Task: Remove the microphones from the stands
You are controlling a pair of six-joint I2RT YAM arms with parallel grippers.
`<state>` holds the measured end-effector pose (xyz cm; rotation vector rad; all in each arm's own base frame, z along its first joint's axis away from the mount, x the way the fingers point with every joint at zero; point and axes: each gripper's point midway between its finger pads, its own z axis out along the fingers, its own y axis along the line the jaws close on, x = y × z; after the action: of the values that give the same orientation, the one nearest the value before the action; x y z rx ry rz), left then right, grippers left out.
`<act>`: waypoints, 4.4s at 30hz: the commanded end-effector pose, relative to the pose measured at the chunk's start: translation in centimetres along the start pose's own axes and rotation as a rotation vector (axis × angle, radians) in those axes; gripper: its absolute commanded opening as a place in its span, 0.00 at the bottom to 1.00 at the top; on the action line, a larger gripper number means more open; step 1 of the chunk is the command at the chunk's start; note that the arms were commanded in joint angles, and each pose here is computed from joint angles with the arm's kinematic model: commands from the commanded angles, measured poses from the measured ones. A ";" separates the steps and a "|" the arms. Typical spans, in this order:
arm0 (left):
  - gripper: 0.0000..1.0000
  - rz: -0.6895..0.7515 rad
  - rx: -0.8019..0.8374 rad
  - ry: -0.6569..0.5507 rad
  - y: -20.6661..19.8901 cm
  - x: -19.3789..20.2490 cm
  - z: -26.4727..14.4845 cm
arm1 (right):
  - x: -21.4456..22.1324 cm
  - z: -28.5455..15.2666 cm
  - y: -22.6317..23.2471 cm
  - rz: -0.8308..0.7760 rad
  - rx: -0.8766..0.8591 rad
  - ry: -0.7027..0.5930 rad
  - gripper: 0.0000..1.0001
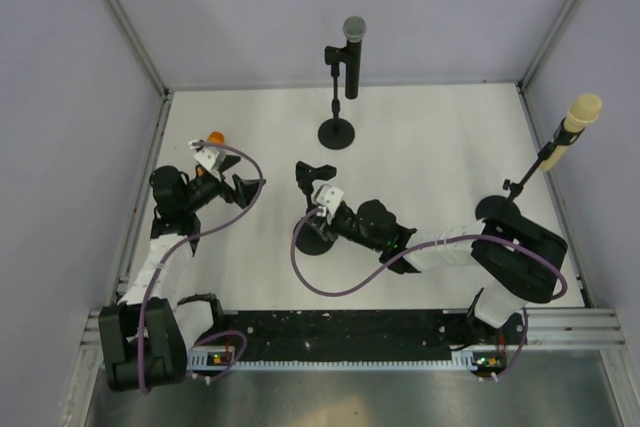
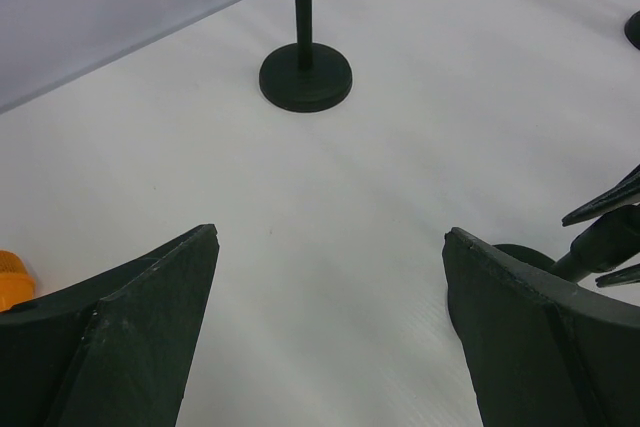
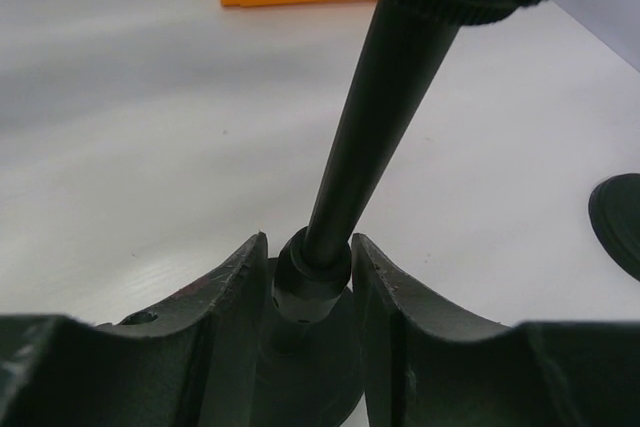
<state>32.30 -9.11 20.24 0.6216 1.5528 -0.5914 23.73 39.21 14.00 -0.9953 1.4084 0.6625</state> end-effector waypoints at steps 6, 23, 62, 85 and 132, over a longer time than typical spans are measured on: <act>0.99 0.057 0.026 -0.029 -0.4 -1.0 -0.2 | -3.5 0.7 -0.1 -0.007 0.011 -0.091 0.22; 0.99 0.240 0.262 0.026 -6.0 -2.7 1.7 | -13.6 0.1 -5.2 0.151 -0.062 -0.068 0.00; 0.85 -0.005 0.371 0.059 -13.3 -9.3 9.6 | -22.5 -3.9 -11.9 0.425 0.004 -0.204 0.00; 0.00 -0.105 0.488 0.080 -16.0 -8.9 10.1 | -21.6 -3.9 -11.7 0.395 -0.004 -0.210 0.00; 0.00 -0.065 0.635 -0.298 -16.7 -18.5 2.3 | -21.3 -11.8 -8.8 0.045 -0.380 -0.358 0.73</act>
<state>20.36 -25.74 33.60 1.0836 1.2254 -1.4283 24.51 29.50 36.48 -1.0361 1.1044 1.1865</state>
